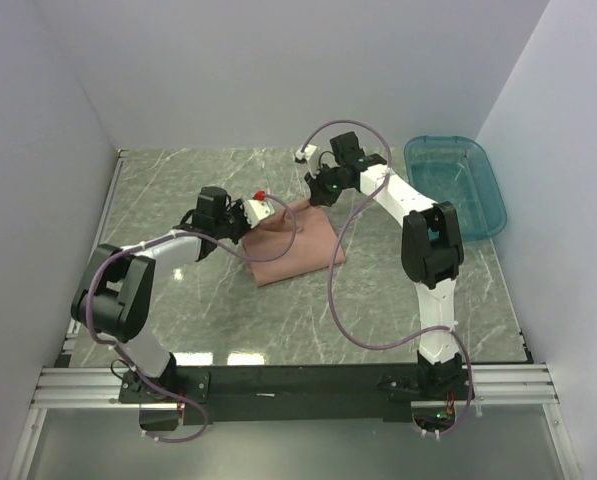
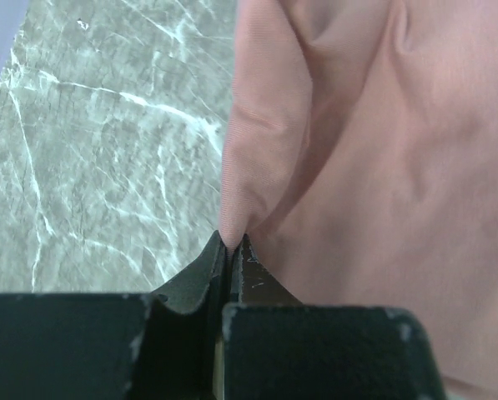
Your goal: Fold and stack the t-shirts
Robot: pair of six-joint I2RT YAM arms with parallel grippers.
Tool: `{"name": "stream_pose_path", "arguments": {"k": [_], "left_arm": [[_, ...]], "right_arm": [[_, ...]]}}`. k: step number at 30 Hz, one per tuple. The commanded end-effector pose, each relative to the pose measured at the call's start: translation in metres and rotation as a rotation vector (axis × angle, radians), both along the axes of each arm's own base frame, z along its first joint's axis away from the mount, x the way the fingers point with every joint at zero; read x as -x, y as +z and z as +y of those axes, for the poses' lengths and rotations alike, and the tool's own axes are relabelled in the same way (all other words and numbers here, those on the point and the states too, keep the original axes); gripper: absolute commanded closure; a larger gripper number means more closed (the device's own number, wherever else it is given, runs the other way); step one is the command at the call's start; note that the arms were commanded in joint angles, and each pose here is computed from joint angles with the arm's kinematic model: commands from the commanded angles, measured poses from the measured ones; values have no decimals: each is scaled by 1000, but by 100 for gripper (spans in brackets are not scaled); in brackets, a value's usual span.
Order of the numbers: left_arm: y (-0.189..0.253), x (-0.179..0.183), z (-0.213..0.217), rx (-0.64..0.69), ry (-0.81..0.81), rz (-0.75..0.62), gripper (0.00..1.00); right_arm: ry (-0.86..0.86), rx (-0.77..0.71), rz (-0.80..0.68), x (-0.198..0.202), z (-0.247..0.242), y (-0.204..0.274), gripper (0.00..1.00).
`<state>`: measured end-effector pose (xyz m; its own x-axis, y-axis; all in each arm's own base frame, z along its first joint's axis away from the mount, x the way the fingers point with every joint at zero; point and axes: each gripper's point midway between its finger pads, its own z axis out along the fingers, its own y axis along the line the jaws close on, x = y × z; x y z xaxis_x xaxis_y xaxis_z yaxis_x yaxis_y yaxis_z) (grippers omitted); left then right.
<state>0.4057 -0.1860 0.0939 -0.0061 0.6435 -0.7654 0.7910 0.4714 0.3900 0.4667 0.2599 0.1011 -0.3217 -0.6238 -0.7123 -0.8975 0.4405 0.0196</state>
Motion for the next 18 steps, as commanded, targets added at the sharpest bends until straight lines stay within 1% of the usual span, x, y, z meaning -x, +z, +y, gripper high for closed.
{"name": "stream_pose_path", "arguments": {"k": [1,7,12,15,18], "left_arm": [[23,-22,-12,70,-13,-77,100],[14,-37,-7,68,47,-64,100],[17,-55,6,69,169,-81,100],[16,-60,10,69,210,-63,100],[12,-59,13,66,231,-51,99]], "right_arm": [[-79,-26,-60,-26,2,14,100],[-137,-20,-64,-37,0,10,100],[-205,-22,-66,-46,-1,11,100],[-252,-21,-71,-54,-1,11,100],[-264,-20,-73,-60,0,12,100]]}}
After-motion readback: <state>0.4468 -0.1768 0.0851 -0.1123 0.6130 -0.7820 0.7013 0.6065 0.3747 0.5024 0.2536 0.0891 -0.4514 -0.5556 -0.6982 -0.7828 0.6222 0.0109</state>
